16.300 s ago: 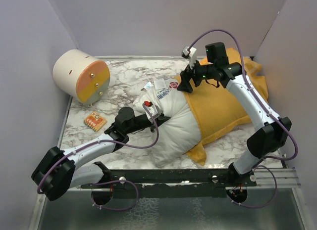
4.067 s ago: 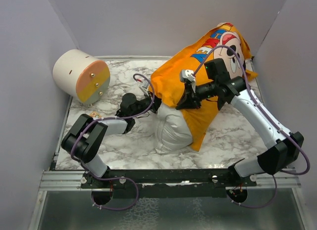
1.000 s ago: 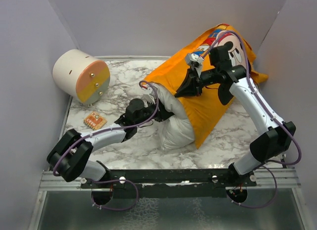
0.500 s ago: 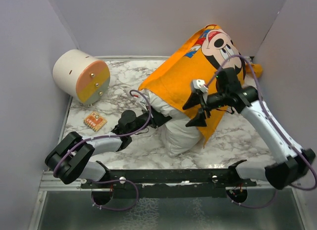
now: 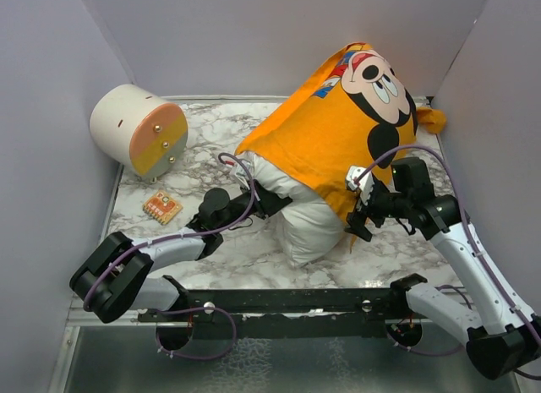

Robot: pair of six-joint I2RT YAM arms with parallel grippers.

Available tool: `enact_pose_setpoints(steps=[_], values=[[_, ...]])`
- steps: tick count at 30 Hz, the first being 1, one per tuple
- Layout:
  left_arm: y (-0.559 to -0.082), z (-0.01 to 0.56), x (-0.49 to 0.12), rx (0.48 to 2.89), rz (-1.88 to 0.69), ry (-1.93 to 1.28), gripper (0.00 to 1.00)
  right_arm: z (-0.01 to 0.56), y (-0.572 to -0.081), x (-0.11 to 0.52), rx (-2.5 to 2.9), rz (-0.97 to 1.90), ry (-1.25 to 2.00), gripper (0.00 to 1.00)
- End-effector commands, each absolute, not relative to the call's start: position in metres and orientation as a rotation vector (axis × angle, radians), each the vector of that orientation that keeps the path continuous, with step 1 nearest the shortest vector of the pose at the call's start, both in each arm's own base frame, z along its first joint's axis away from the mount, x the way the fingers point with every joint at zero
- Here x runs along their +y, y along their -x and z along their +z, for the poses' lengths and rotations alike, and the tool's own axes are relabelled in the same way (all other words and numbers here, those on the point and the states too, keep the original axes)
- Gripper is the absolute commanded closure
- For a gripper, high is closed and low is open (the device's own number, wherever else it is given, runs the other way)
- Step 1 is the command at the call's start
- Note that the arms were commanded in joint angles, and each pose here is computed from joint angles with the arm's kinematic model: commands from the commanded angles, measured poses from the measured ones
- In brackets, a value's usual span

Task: Put the pillow into the pillowcase
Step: Stuff the pillow into the pillowcase.

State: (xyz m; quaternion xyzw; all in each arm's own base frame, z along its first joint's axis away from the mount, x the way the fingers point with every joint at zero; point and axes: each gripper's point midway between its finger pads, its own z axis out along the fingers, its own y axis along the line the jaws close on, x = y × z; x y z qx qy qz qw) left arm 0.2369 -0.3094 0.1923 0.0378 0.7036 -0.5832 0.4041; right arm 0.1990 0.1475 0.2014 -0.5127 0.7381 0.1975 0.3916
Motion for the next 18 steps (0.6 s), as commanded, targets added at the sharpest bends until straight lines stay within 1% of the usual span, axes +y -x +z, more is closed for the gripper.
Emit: enact_pose_setpoints(steps=[1, 3, 4, 6, 8, 9, 10, 11, 12, 14, 16, 18], values=[[-0.23, 0.257, -0.318, 1.559, -1.561, -0.18, 1.0, 0.185, -0.222, 0.127, 1.973, 0.332, 1.227, 0.0], [-0.23, 0.26, -0.323, 1.557, -1.568, -0.199, 1.0, 0.182, -0.229, 0.127, 1.99, 0.316, 1.215, 0.0], [-0.229, 0.26, -0.324, 1.557, -1.57, -0.206, 1.0, 0.181, -0.233, 0.126, 1.994, 0.305, 1.206, 0.02], [-0.23, 0.261, -0.326, 1.556, -1.57, -0.214, 1.0, 0.184, -0.238, 0.127, 1.991, 0.295, 1.188, 0.16], [-0.23, 0.26, -0.326, 1.563, -1.56, -0.22, 1.0, 0.19, -0.24, 0.131, 1.97, 0.315, 1.183, 0.36], [-0.231, 0.259, -0.326, 1.566, -1.551, -0.225, 1.0, 0.194, -0.24, 0.133, 1.96, 0.327, 1.183, 0.5], [-0.231, 0.258, -0.326, 1.571, -1.542, -0.231, 1.0, 0.198, -0.24, 0.135, 1.948, 0.336, 1.188, 0.65], [-0.232, 0.257, -0.326, 1.575, -1.531, -0.239, 1.0, 0.201, -0.239, 0.137, 1.938, 0.345, 1.195, 0.77], [-0.233, 0.256, -0.327, 1.581, -1.519, -0.248, 1.0, 0.208, -0.238, 0.14, 1.916, 0.362, 1.208, 0.86], [-0.236, 0.255, -0.329, 1.592, -1.495, -0.269, 1.0, 0.225, -0.227, 0.151, 1.849, 0.45, 1.256, 0.94], [-0.24, 0.254, -0.33, 1.595, -1.476, -0.288, 1.0, 0.252, -0.21, 0.173, 1.717, 0.612, 1.335, 0.98], [-0.245, 0.259, -0.333, 1.583, -1.471, -0.307, 1.0, 0.292, -0.196, 0.197, 1.545, 0.786, 1.398, 0.99]])
